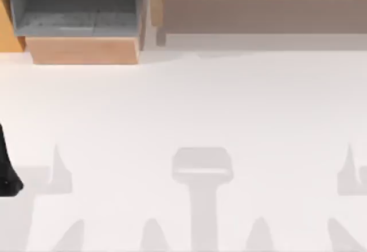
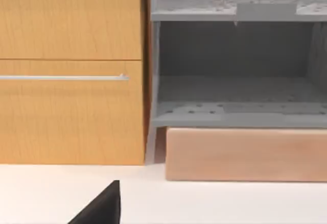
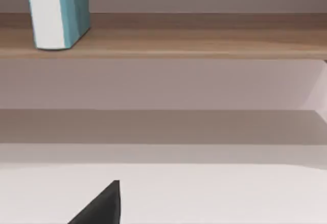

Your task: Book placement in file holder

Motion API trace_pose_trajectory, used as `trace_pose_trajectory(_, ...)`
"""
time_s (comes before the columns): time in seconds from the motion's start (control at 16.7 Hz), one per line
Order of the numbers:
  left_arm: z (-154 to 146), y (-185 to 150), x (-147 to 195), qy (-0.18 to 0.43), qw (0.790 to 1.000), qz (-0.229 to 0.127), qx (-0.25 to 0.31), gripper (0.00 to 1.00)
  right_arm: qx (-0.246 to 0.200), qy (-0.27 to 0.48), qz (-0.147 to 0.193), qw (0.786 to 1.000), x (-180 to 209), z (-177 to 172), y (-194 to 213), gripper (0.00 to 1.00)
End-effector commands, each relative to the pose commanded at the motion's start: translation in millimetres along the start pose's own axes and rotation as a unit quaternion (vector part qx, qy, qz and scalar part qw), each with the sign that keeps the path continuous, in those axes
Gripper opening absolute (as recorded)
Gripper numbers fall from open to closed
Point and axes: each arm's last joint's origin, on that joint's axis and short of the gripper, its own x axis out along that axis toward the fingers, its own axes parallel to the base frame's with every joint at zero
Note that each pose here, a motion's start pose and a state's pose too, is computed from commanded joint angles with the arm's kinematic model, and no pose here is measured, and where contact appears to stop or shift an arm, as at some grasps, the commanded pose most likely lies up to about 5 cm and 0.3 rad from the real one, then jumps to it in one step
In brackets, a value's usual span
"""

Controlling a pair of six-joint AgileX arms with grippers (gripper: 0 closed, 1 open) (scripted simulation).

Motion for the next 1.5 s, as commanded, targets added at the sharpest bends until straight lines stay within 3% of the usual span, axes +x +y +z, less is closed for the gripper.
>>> trace_pose_trajectory(0.18,2,0,0,0.000,1.000,0.000,0.000,1.00,0.000,0.000,0.000,1.000,0,0,0,1.00)
trace_pose_trajectory(0.36,24,-2,2,-0.003,1.000,0.001,0.000,1.00,0.000,0.000,0.000,1.000,0,0,0,1.00)
trace_pose_trajectory(0.66,99,-15,25,-0.008,1.000,-0.001,-0.002,1.00,0.000,0.000,0.000,1.000,0,0,0,1.00)
trace_pose_trajectory(0.9,169,-45,77,-0.011,1.000,-0.006,-0.004,1.00,0.000,0.000,0.000,1.000,0,0,0,1.00)
trace_pose_trajectory(1.2,224,-133,173,-0.011,1.000,-0.017,-0.007,1.00,0.000,0.000,0.000,1.000,0,0,0,1.00)
trace_pose_trajectory(1.32,226,-184,211,-0.010,1.000,-0.022,-0.008,1.00,0.000,0.000,0.000,1.000,0,0,0,1.00)
trace_pose_trajectory(1.5,204,-268,255,-0.006,1.000,-0.027,-0.006,1.00,0.000,0.000,0.000,1.000,0,0,0,1.00)
